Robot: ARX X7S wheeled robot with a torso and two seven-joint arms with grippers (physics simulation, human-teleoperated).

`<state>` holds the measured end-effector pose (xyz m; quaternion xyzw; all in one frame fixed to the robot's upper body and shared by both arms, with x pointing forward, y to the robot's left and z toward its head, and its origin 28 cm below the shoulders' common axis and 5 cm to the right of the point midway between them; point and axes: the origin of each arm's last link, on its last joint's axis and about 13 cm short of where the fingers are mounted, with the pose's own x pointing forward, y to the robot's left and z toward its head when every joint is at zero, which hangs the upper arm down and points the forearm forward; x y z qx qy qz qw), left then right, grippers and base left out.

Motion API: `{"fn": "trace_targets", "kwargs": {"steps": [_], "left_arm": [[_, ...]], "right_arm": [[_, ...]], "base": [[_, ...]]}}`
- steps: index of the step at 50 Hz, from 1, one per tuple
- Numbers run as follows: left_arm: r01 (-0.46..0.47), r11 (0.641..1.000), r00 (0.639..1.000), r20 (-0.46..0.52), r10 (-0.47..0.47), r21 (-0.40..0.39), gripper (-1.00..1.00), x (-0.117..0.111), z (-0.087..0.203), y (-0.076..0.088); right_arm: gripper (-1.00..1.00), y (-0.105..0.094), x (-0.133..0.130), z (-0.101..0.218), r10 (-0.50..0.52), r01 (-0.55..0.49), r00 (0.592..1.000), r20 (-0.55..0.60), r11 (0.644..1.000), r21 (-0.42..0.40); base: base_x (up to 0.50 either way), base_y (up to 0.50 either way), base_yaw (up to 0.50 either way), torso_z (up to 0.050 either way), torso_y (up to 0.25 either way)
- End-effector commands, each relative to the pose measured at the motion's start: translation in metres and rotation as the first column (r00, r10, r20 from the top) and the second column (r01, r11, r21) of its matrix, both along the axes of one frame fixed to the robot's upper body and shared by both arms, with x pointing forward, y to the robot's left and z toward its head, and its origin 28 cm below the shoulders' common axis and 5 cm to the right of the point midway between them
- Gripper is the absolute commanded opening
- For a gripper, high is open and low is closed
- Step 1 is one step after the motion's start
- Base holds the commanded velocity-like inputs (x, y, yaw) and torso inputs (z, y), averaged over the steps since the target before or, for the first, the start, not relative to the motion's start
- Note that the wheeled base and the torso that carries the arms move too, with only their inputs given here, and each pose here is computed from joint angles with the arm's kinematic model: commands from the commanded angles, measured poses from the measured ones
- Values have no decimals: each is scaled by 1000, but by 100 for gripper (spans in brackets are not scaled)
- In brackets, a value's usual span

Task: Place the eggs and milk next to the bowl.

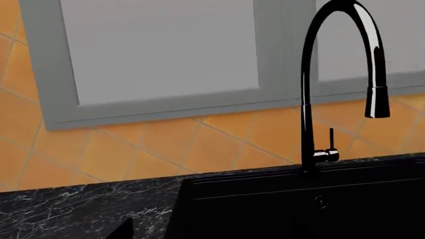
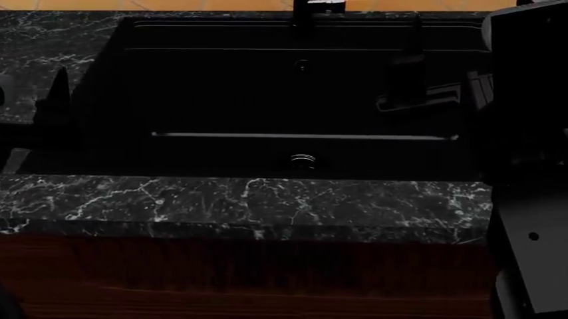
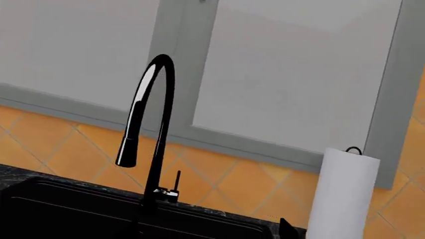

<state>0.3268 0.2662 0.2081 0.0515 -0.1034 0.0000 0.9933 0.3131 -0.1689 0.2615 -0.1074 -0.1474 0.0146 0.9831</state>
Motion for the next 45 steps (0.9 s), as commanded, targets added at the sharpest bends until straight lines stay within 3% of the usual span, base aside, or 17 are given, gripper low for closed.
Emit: {"fn": "trace_targets", "kwargs": {"steps": [1, 45], "left_arm": [[30, 1000, 999, 13, -30, -6, 100, 2, 4, 0], [26, 1000, 999, 19, -26, 4, 100, 3, -2, 3]], "right_arm": [[100, -1, 2, 0, 3, -3, 1000, -3, 1000, 22], [100, 0, 3, -3, 15, -15, 1000, -11, 1000, 24]], "base": [[-1, -500, 0, 0, 0], [-1, -500, 0, 0, 0]]}}
